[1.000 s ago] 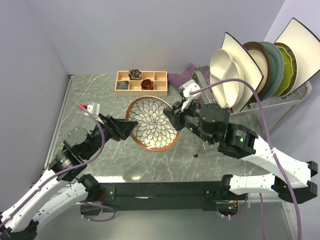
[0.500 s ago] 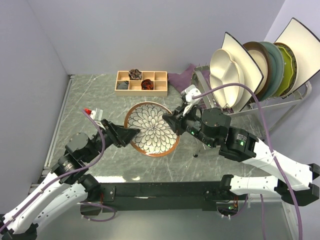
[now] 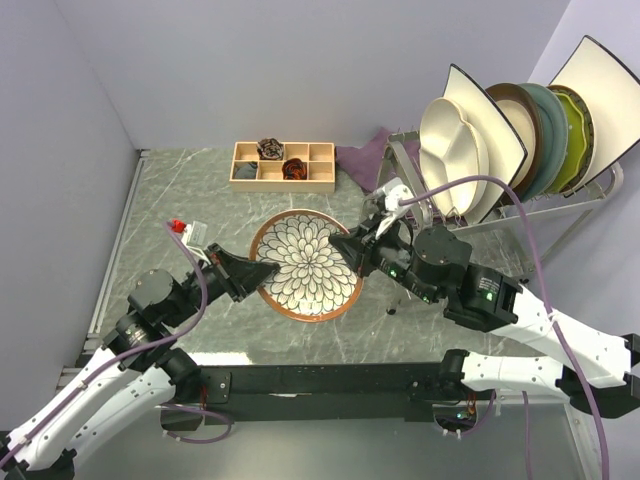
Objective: Unload the plates from the dish rack
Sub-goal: Place the plate at the corner of the board.
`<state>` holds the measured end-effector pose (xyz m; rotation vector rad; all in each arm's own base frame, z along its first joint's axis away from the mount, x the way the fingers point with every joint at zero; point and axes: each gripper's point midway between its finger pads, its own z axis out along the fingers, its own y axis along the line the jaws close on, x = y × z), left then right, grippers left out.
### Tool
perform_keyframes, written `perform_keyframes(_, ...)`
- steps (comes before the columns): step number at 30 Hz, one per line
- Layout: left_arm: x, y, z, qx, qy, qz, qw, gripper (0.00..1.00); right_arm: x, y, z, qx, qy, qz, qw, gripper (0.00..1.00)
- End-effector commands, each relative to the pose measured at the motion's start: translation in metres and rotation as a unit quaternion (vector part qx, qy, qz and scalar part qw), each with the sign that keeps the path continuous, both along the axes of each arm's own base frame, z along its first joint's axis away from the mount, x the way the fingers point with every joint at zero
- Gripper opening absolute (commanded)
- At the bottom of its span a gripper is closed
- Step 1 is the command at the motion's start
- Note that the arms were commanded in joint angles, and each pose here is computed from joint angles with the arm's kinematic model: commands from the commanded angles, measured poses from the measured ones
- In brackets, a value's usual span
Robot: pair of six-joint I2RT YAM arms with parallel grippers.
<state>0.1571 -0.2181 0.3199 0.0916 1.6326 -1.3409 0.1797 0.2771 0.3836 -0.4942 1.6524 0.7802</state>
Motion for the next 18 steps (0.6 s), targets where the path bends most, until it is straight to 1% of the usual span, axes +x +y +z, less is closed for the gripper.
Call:
perform_keyframes(1,-0.007,0.001,0.017,-0.040,0.000,-0.011,0.999,0.01,0.004,-0.011,0.059,0.120,-0.040,-0.027,0.992,0.01)
perform_keyframes(4,-0.012,0.003,0.022,-0.052,0.000,-0.017,0.998,0.01,0.006,-0.008,0.052,0.108,-0.037,-0.030,0.993,0.04)
perform_keyframes(5,-0.013,0.003,0.024,-0.057,0.002,-0.018,0.998,0.01,0.006,-0.008,0.051,0.106,-0.037,-0.030,0.993,0.09)
perform_keyframes(7,-0.016,0.004,0.023,-0.056,0.013,-0.020,0.998,0.01,0.007,-0.008,0.049,0.102,-0.036,-0.032,0.994,0.16)
perform_keyframes(8,-0.017,0.004,0.021,-0.053,0.020,-0.020,0.998,0.01,0.008,-0.008,0.049,0.100,-0.036,-0.035,0.994,0.22)
perform_keyframes(10,-0.015,0.008,0.022,-0.052,0.026,-0.009,0.998,0.01,0.010,-0.012,0.047,0.097,-0.037,-0.045,0.994,0.26)
perform_keyframes(11,-0.014,0.009,0.016,-0.043,0.037,-0.003,0.998,0.01,0.011,-0.013,0.047,0.097,-0.037,-0.049,0.993,0.32)
perform_keyframes(13,-0.011,0.013,0.014,-0.039,0.039,0.009,0.998,0.01,0.013,-0.015,0.047,0.095,-0.038,-0.058,0.993,0.36)
perform_keyframes(14,-0.011,0.013,0.013,-0.038,0.040,0.011,0.998,0.01,0.014,-0.016,0.048,0.095,-0.039,-0.060,0.993,0.41)
perform_keyframes(16,-0.012,0.014,0.011,-0.036,0.040,0.010,0.999,0.01,0.015,-0.016,0.048,0.090,-0.039,-0.062,0.993,0.46)
perform_keyframes(18,-0.011,0.014,0.009,-0.034,0.042,0.014,0.998,0.01,0.014,-0.015,0.054,0.091,-0.042,-0.061,0.993,0.50)
